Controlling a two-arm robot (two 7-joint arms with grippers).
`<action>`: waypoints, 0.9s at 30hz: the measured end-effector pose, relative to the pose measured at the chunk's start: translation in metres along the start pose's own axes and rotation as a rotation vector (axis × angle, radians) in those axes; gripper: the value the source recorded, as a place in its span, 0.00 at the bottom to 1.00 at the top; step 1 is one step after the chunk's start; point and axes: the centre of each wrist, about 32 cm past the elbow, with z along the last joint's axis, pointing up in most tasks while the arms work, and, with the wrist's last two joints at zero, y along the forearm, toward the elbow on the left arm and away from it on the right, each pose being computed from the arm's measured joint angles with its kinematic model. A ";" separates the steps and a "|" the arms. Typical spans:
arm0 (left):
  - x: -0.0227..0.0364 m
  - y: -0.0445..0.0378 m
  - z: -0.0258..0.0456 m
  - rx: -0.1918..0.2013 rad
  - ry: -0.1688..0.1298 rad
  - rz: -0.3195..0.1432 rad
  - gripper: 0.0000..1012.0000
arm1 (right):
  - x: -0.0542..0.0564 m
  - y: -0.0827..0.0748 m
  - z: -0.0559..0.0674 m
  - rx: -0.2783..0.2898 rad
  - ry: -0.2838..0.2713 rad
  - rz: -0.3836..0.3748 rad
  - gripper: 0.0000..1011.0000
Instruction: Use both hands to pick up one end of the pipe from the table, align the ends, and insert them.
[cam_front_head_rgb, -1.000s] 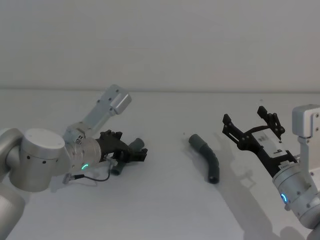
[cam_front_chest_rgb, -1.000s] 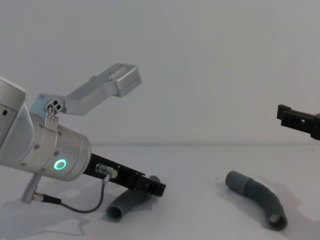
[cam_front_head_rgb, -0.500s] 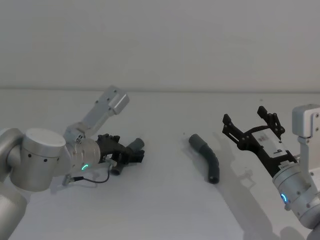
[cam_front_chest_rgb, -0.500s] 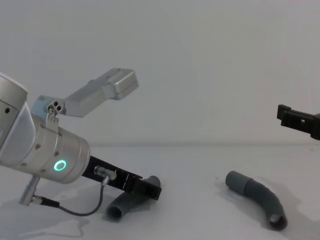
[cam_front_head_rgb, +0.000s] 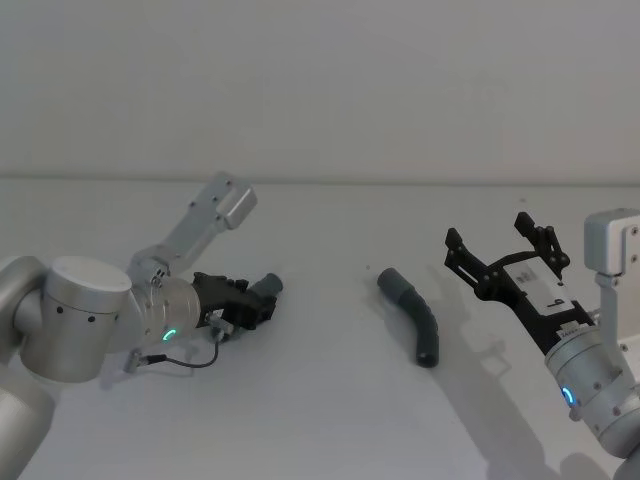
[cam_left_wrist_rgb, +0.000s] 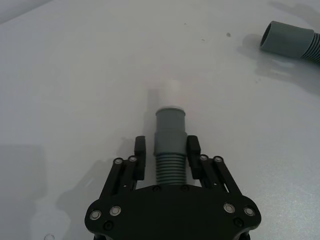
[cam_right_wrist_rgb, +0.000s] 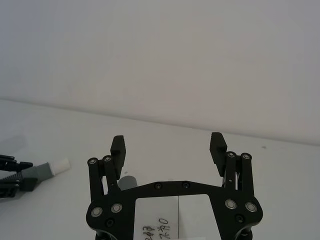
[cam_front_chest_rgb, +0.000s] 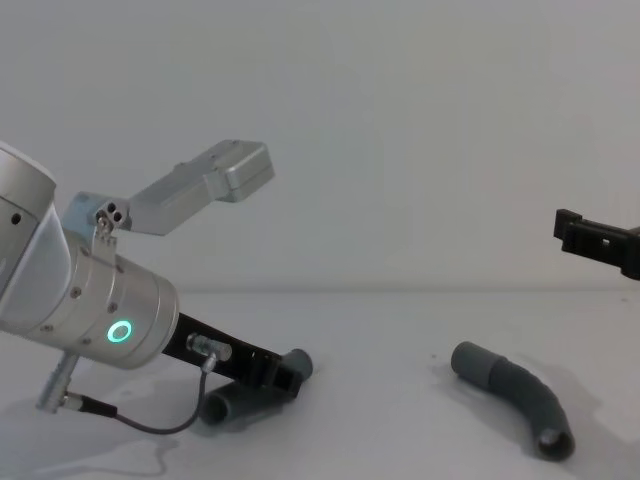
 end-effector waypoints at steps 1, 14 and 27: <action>0.0000 0.0000 0.0001 0.000 0.001 0.000 0.47 | 0.000 0.000 0.000 0.000 0.000 0.000 0.99; -0.0003 0.0000 0.0002 0.003 0.005 0.001 0.35 | 0.000 0.000 0.000 -0.001 0.000 0.000 0.99; -0.0003 0.0000 0.0002 0.004 0.006 0.002 0.35 | 0.008 0.004 0.013 -0.098 -0.051 0.110 0.99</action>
